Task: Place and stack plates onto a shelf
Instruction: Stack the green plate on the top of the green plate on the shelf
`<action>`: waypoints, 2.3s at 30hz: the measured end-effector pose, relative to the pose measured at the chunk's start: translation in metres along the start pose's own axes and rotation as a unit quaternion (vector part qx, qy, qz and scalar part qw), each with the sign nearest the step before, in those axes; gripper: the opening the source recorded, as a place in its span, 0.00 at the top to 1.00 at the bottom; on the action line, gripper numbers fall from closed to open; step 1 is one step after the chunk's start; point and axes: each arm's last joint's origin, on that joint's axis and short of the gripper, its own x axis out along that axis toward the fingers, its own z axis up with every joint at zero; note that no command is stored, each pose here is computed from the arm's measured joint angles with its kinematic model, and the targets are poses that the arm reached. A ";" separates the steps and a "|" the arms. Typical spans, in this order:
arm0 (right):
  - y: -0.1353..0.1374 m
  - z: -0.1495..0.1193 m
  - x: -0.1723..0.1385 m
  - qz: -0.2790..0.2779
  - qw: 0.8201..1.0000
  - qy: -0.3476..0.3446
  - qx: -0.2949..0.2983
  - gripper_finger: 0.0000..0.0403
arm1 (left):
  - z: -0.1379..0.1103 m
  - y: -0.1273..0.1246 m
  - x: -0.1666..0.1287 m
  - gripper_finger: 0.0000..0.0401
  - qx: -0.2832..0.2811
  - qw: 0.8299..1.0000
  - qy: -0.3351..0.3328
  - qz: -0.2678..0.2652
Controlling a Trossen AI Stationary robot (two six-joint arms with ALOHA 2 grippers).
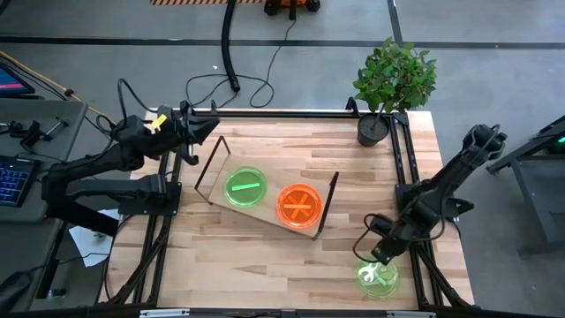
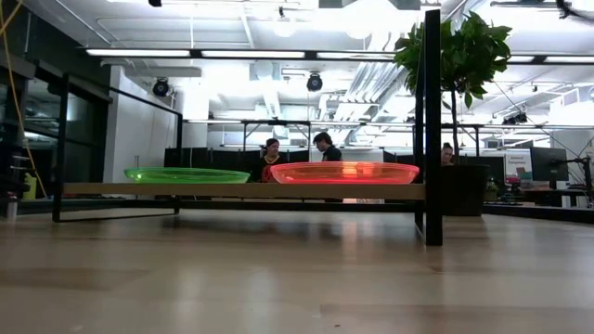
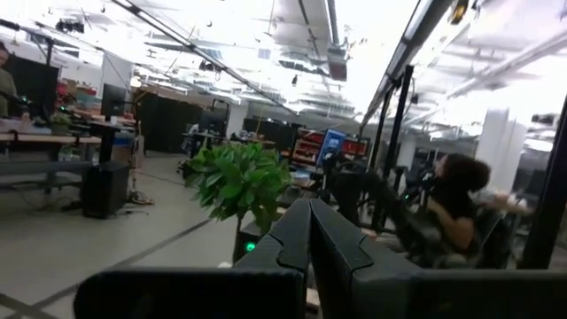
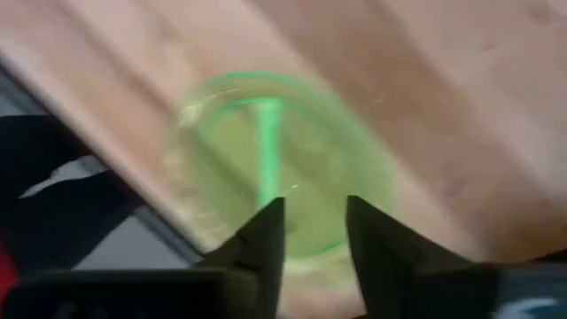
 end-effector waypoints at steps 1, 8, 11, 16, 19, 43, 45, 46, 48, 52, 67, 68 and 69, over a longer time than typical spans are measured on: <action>-0.006 0.001 0.005 -0.011 1.000 -0.001 -0.003 0.70 | 0.000 0.000 0.001 1.00 -0.006 1.000 -0.002 0.000; -0.031 0.003 0.031 -0.014 0.999 0.014 -0.026 0.48 | -0.003 -0.002 0.012 1.00 -0.049 0.999 -0.015 -0.011; -0.041 0.003 0.039 -0.015 0.999 0.014 -0.034 0.46 | -0.007 -0.006 0.018 1.00 -0.066 0.997 -0.013 -0.025; -0.045 0.002 0.045 0.001 0.999 0.008 -0.050 0.47 | -0.016 -0.016 0.032 1.00 -0.082 0.995 -0.012 -0.055; -0.043 -0.001 0.046 0.011 0.998 0.004 -0.059 0.50 | -0.024 -0.022 0.042 1.00 -0.096 0.993 -0.010 -0.069; -0.026 -0.013 0.055 0.088 0.991 0.015 -0.099 1.00 | -0.037 -0.033 0.062 1.00 -0.124 0.989 -0.055 -0.053; -0.020 -0.015 0.051 0.130 0.985 0.012 -0.117 1.00 | -0.034 -0.031 0.061 1.00 -0.122 0.989 -0.064 -0.049; -0.015 -0.016 0.047 0.160 0.979 0.009 -0.127 1.00 | -0.033 -0.030 0.061 1.00 -0.122 0.989 -0.067 -0.048; -0.005 -0.018 0.040 0.223 0.963 0.007 -0.153 1.00 | -0.031 -0.028 0.060 1.00 -0.121 0.989 -0.074 -0.045; 0.008 -0.019 0.029 0.300 0.936 -0.018 -0.184 1.00 | -0.027 -0.025 0.059 1.00 -0.120 0.988 -0.089 -0.041; -0.007 -0.023 0.037 0.223 0.969 -0.033 -0.101 0.87 | -0.027 -0.025 0.060 1.00 -0.138 0.986 -0.087 -0.041; -0.008 -0.025 0.038 0.219 0.970 -0.045 -0.096 0.83 | -0.027 -0.025 0.060 1.00 -0.138 0.986 -0.087 -0.043; -0.010 -0.026 0.039 0.213 0.971 -0.058 -0.089 0.79 | -0.027 -0.026 0.059 1.00 -0.139 0.986 -0.086 -0.045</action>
